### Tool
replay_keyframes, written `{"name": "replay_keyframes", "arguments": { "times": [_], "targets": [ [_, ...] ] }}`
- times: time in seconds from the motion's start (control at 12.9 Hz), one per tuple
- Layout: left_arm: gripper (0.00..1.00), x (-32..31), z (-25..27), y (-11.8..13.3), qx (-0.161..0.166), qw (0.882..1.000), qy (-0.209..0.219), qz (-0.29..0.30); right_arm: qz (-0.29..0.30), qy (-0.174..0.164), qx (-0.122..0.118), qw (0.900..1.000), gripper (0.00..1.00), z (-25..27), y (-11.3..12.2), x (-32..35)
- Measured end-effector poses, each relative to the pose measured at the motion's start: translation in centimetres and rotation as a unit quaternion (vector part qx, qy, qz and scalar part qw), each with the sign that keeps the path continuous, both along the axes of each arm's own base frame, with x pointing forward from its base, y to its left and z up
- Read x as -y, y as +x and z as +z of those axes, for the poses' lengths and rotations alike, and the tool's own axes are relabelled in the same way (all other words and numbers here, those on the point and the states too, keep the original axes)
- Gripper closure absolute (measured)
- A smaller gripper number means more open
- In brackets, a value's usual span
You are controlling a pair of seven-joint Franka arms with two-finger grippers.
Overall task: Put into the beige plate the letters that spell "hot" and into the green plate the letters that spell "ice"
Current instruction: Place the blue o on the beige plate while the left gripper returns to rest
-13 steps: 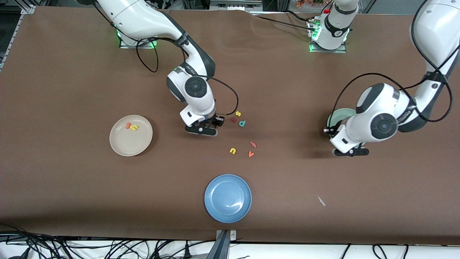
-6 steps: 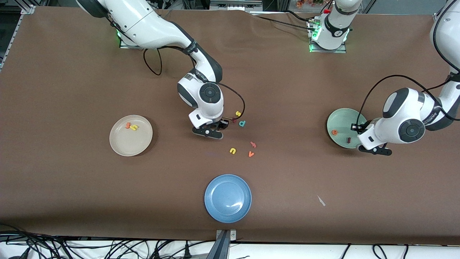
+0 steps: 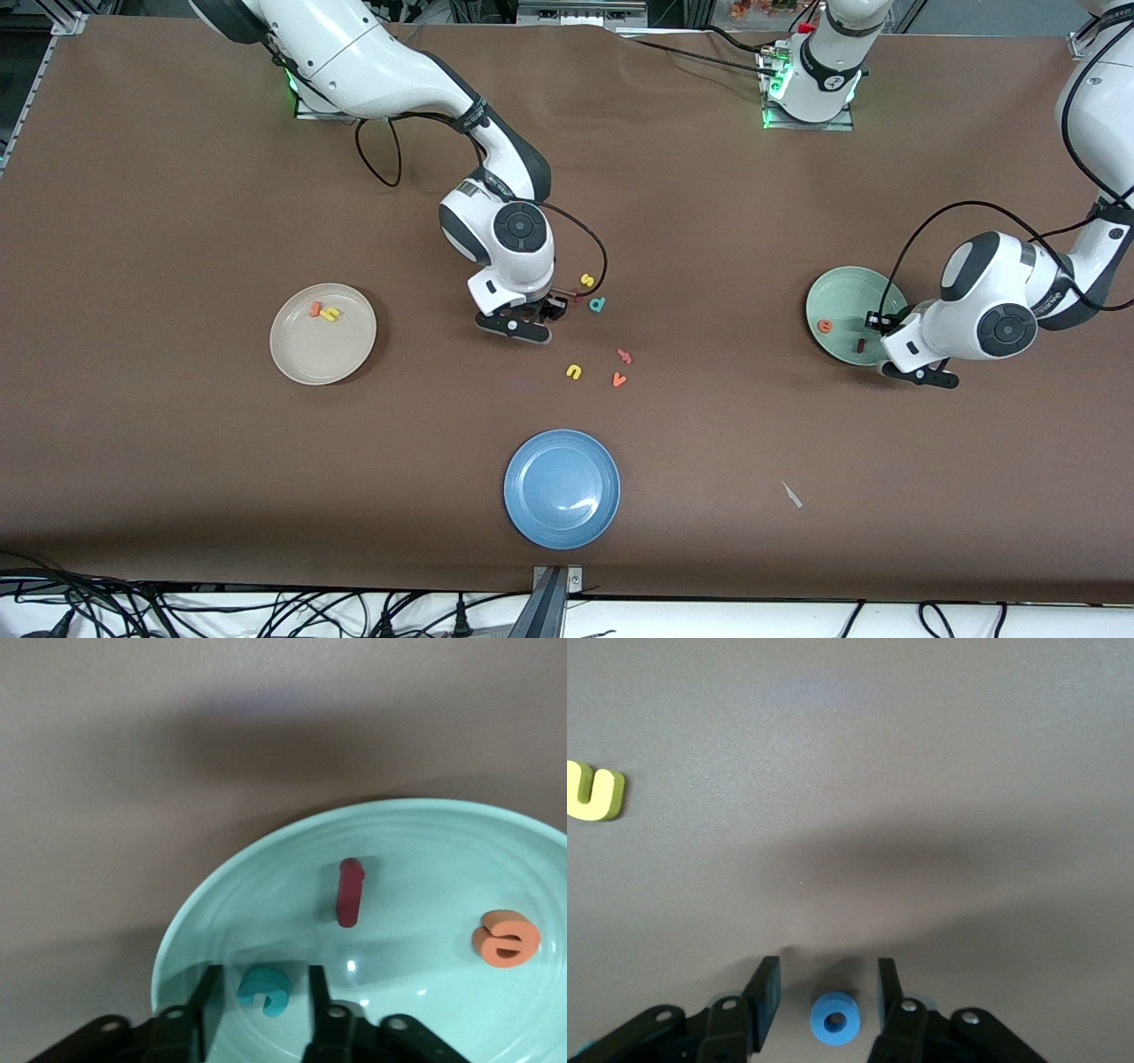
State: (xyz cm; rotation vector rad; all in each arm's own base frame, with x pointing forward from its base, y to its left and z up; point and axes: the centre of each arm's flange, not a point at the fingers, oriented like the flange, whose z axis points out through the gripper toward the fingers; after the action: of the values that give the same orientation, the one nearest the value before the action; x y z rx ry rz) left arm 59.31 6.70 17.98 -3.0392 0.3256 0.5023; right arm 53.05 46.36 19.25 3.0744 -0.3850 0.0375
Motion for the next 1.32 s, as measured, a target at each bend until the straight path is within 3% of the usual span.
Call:
{"name": "replay_keyframes", "arguments": {
  "times": [0.16,0.31,0.39,0.93,1.24,1.32],
  "targets": [
    [0.26,0.8,2.9,1.2,0.008,1.000,0.002,-0.011,-0.006,-0.004,-0.003,1.000,0.48,-0.1,-0.2,0.0],
    [0.04,2.3,8.7,2.6,-0.008,1.000,0.005,-0.006,-0.013,-0.007,-0.007,1.000,0.48,-0.3,-0.6,-0.2],
    [0.00,2.5,12.3,3.3,-0.017,1.000,0.008,0.001,-0.017,-0.007,-0.008,1.000,0.48,-0.3,-0.9,-0.5],
    [0.00,2.6,31.7,4.4,-0.051,0.997,0.029,0.043,-0.023,-0.015,-0.020,0.999,0.48,-1.4,-2.2,-0.6],
    [0.00,5.1,35.4,4.9,-0.031,0.996,0.039,0.080,-0.023,-0.016,-0.021,0.999,0.51,-1.5,-2.3,-0.6],
    [0.00,5.5,35.5,5.0,-0.030,0.994,0.046,0.092,-0.023,-0.015,-0.021,0.999,0.57,-1.5,-2.3,-0.6]
  ]
}}
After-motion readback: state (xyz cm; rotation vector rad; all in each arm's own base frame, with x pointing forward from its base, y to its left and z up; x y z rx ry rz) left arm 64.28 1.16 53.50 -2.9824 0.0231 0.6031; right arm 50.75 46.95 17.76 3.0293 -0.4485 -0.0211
